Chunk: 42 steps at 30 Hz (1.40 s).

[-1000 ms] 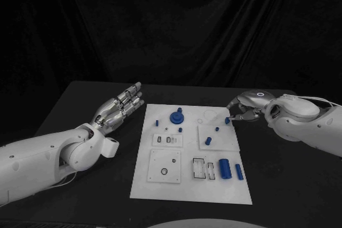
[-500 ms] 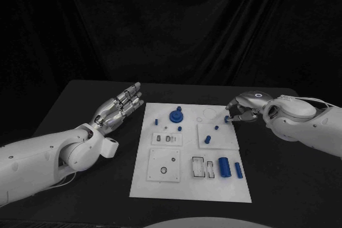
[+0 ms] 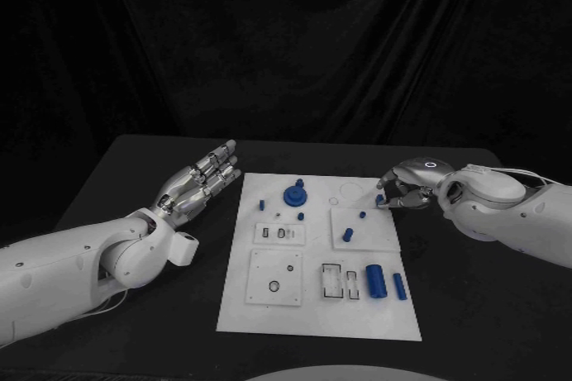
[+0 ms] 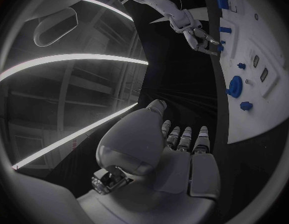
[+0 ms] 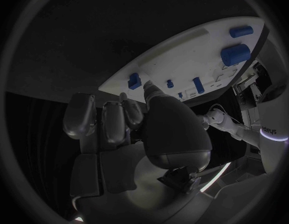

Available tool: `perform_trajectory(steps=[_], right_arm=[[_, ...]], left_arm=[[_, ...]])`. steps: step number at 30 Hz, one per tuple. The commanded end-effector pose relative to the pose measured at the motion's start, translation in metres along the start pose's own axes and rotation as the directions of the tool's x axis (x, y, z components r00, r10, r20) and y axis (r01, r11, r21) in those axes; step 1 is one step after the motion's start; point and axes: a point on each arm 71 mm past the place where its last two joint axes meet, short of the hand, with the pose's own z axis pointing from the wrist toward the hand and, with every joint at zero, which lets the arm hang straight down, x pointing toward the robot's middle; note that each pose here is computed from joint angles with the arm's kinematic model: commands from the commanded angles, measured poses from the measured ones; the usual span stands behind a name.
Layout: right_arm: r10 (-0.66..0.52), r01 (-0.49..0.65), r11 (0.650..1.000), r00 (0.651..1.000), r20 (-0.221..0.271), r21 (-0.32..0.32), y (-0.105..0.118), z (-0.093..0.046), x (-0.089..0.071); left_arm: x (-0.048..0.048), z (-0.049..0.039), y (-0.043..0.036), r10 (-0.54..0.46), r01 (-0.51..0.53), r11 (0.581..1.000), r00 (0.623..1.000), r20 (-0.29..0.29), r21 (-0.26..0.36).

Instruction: Assemble the parts on the task board

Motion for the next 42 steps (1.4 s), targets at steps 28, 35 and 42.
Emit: perform_trajectory(steps=[28, 35, 42], right_arm=[[0.004, -0.004, 1.000, 1.000, -0.017, 0.009, 0.002, 0.002, 0.012], [0.005, -0.005, 1.000, 1.000, -0.014, 0.007, 0.003, 0.002, 0.013], [0.004, -0.004, 1.000, 1.000, -0.011, 0.007, 0.002, 0.003, 0.013]], left_arm=[[0.0011, -0.0006, 0.0017, -0.017, 0.017, 1.000, 1.000, -0.018, 0.000], [0.0009, -0.0007, 0.0022, -0.017, 0.017, 1.000, 1.000, -0.019, -0.003], [0.0009, -0.0009, 0.0024, -0.019, 0.019, 1.000, 1.000, -0.020, -0.005]])
